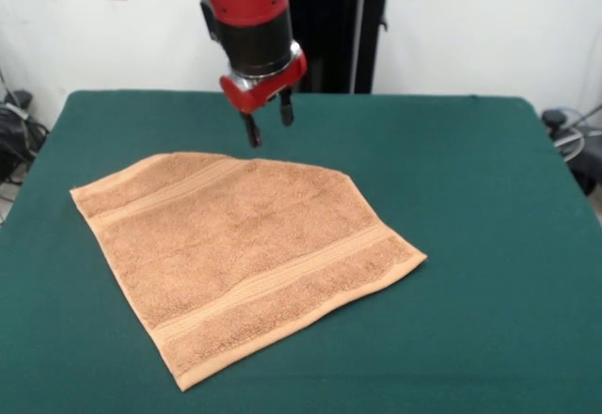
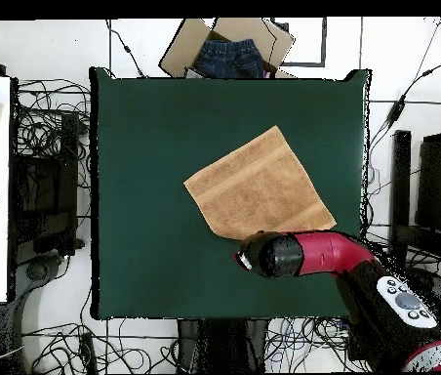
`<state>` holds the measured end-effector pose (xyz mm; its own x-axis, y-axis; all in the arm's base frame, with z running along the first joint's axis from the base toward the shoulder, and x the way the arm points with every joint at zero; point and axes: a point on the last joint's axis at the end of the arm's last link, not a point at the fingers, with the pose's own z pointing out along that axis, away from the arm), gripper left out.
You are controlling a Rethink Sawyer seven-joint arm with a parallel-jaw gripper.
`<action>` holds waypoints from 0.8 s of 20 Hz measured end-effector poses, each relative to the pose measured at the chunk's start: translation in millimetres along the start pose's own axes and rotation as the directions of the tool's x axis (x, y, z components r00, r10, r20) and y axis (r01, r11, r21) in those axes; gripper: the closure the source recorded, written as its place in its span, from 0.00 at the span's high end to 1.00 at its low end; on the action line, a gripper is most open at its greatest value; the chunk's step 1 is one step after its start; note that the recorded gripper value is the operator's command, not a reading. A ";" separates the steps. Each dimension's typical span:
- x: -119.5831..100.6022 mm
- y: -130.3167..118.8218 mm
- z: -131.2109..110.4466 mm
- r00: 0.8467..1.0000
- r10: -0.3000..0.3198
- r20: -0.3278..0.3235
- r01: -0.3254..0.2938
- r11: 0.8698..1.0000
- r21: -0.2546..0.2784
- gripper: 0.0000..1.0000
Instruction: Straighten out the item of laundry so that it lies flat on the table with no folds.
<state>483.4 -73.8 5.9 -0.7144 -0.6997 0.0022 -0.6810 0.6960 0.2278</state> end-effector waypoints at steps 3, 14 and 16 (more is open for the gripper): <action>-1.1 0.6 7.0 1.000 0.005 0.023 -0.005 1.000 0.003 1.00; 9.8 6.9 37.6 0.997 0.040 0.065 -0.041 0.999 0.006 1.00; 13.2 9.7 45.8 0.996 0.049 0.071 -0.050 0.999 0.003 1.00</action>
<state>460.1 -69.0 -36.5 -0.7567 -0.6514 -0.0561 -0.6453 0.7303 0.2240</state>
